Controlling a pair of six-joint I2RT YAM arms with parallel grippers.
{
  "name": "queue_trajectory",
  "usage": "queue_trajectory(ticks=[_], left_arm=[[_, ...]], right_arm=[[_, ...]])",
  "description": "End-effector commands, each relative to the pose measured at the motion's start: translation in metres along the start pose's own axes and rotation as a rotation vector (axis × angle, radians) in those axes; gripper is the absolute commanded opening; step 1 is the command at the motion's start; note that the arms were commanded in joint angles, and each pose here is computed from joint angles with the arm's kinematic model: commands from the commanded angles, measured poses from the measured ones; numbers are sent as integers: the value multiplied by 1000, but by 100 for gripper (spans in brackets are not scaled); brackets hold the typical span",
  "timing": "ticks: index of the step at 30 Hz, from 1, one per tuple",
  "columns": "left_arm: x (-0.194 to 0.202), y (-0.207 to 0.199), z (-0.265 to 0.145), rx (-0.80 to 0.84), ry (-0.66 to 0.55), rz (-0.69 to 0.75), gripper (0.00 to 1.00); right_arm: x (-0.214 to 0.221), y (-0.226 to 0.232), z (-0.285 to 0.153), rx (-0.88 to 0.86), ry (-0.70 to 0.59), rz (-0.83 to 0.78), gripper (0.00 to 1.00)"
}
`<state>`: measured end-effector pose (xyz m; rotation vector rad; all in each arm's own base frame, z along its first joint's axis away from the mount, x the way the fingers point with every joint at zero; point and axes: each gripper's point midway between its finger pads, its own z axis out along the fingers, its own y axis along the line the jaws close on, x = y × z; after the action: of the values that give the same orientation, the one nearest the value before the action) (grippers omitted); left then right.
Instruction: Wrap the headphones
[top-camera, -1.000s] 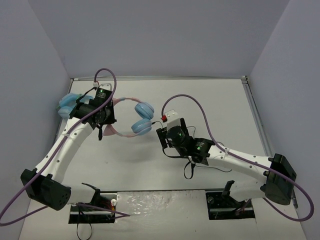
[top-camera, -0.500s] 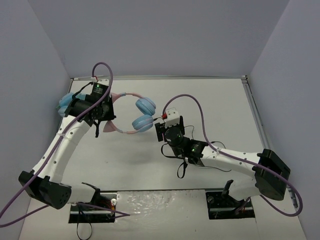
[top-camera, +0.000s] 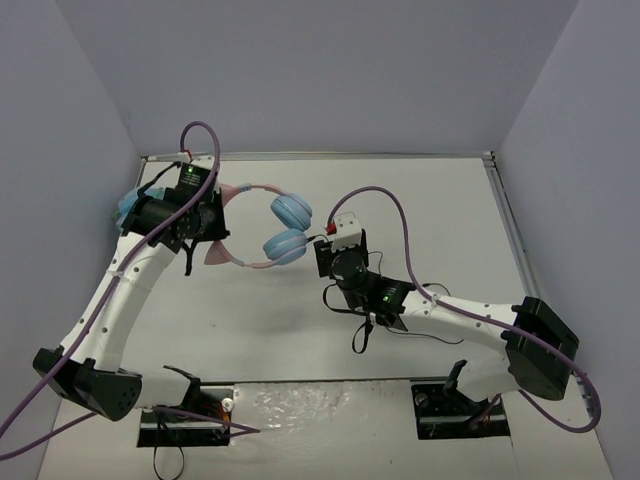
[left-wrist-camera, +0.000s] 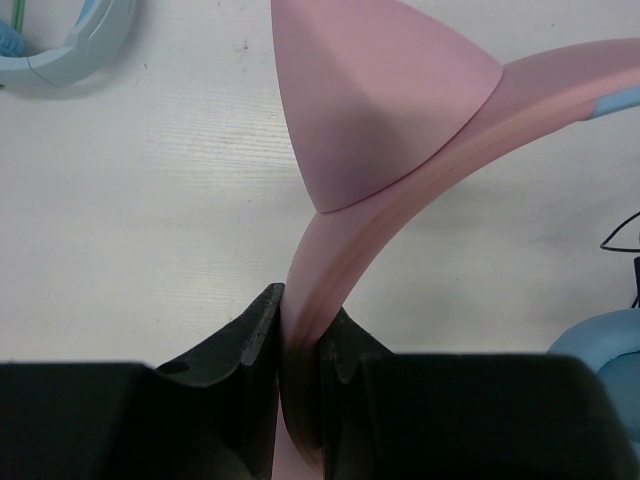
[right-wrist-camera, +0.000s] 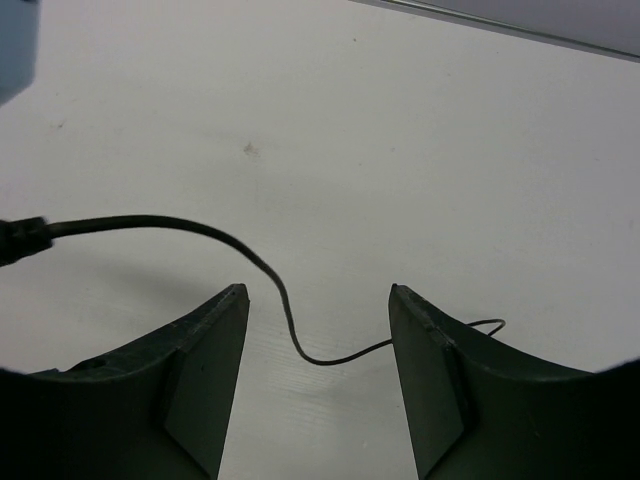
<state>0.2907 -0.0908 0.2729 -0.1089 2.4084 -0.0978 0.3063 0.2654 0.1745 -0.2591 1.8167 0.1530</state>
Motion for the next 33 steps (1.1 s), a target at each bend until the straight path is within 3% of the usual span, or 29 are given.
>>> queue_trajectory(ticks=[1,17,26,33], left_arm=[[-32,-6,-43,82,-154,-74,0],[-41,-14,-70,157,-187,-87,0],[-44,-17,-83,187,-208,-90,0],[-48,-20,-96,217,-223,-91,0]], right_arm=[[-26,-13,8,30,-85,86,52],[-29,-25,20,5,-74,125,40],[-18,-34,26,10,-52,124,39],[-24,-35,31,3,-59,133,29]])
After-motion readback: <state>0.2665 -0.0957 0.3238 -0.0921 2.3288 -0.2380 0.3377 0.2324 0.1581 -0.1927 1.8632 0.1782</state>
